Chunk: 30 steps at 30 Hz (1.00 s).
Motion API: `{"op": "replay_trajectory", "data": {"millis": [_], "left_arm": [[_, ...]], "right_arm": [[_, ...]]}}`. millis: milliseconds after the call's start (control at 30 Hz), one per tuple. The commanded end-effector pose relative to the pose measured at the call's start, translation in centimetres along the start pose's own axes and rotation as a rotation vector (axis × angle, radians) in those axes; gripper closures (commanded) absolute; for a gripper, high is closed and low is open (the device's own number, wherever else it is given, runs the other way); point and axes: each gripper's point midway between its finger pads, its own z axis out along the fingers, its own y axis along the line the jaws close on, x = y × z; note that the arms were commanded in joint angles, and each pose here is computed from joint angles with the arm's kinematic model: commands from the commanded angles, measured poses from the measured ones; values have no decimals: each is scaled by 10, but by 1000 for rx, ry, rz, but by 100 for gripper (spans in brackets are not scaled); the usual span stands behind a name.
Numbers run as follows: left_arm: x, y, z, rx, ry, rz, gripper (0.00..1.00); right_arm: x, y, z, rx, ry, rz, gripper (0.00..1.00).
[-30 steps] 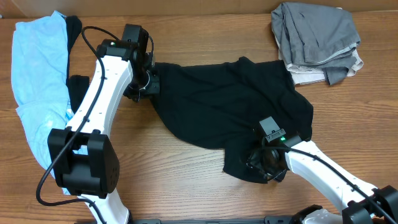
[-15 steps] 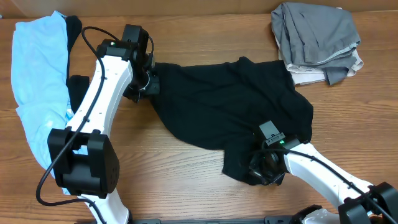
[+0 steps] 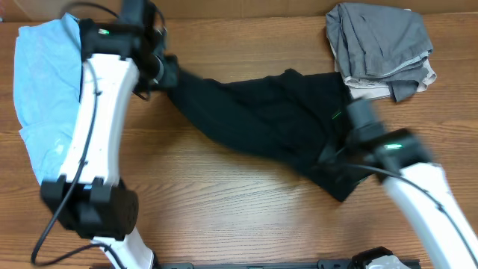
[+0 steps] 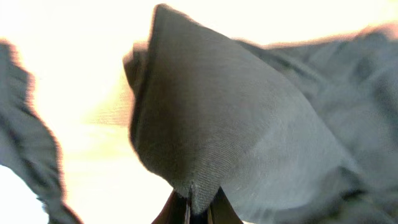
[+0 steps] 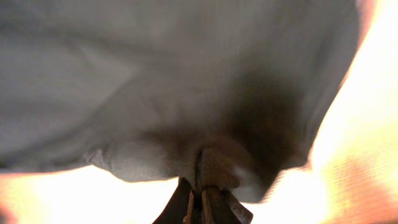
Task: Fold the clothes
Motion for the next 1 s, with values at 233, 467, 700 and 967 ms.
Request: {"op": "replay_trajectory", "data": {"millis": [233,467,700,967], "left_arm": [[-31,20,-212,-25,-569,-9,96],[-8,17,-285,-4,-761,3,96],[12,16,-305,5,-797,7,96],[6,19,-253,-8,-611,-2,96]], "right_arm": [[-122,-19,-259,-160,-744,-7,96],[-110,-23,-331,-204,-926,-42,96],[-102,-29,-313,-157,-841,-62,96],[-109,-19,-277,-142,-691,-104,96]]}}
